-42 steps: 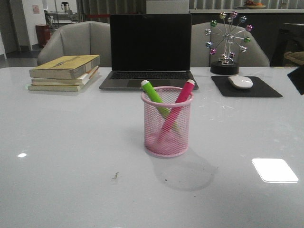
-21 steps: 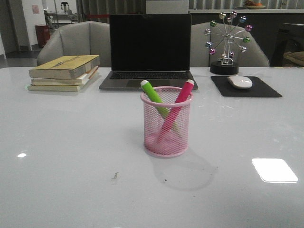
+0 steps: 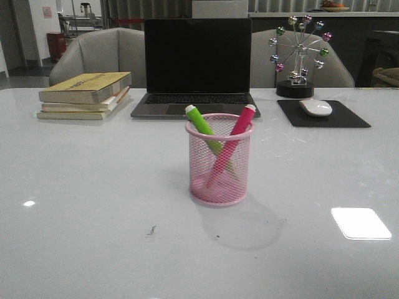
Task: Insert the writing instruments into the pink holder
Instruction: 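Open the left gripper and lift it away from the holder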
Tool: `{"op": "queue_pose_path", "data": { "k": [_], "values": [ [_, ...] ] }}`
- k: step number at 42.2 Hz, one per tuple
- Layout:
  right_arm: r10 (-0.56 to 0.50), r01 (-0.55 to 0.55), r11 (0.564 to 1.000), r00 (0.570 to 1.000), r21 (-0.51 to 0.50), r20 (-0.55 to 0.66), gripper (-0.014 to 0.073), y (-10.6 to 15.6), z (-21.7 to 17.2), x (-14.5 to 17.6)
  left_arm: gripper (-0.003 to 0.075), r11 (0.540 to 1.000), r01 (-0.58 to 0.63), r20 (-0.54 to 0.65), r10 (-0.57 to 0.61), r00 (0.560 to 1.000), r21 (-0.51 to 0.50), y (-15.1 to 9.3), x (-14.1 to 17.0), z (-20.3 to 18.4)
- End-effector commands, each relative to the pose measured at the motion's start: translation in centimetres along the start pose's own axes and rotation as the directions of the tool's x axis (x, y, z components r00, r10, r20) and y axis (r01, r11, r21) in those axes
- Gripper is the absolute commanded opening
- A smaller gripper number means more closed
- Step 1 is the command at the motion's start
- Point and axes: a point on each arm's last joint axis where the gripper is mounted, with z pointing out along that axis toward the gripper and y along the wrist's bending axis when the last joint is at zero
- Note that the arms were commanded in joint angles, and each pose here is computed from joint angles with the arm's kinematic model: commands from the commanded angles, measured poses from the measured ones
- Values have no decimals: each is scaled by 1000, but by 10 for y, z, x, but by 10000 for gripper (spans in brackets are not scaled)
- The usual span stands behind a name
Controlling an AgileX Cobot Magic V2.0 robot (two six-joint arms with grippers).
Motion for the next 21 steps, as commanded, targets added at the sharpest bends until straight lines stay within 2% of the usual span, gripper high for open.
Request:
{"op": "queue_pose_path", "data": {
  "k": [1, 9, 13, 17, 21],
  "values": [
    [3, -4, 1000, 996, 9, 91, 66, -1, -5, -13, 91, 1000, 16, 99, -16, 995, -5, 1, -14, -5],
    [3, -4, 1000, 996, 9, 91, 66, -1, -5, -13, 91, 1000, 18, 114, -18, 993, -4, 1, -13, -8],
    [3, -4, 1000, 996, 9, 91, 66, -1, -5, -13, 91, 998, 47, 151, -39, 988, -48, 5, -10, -15],
    [3, -4, 1000, 996, 9, 91, 66, -1, -5, -13, 91, 985, 99, 259, -60, 964, -140, 13, -1, -24],
    [3, -4, 1000, 996, 9, 91, 66, -1, -5, -13, 91, 955, 169, 424, -52, 904, -243, 18, 12, -30]
  ]
}}
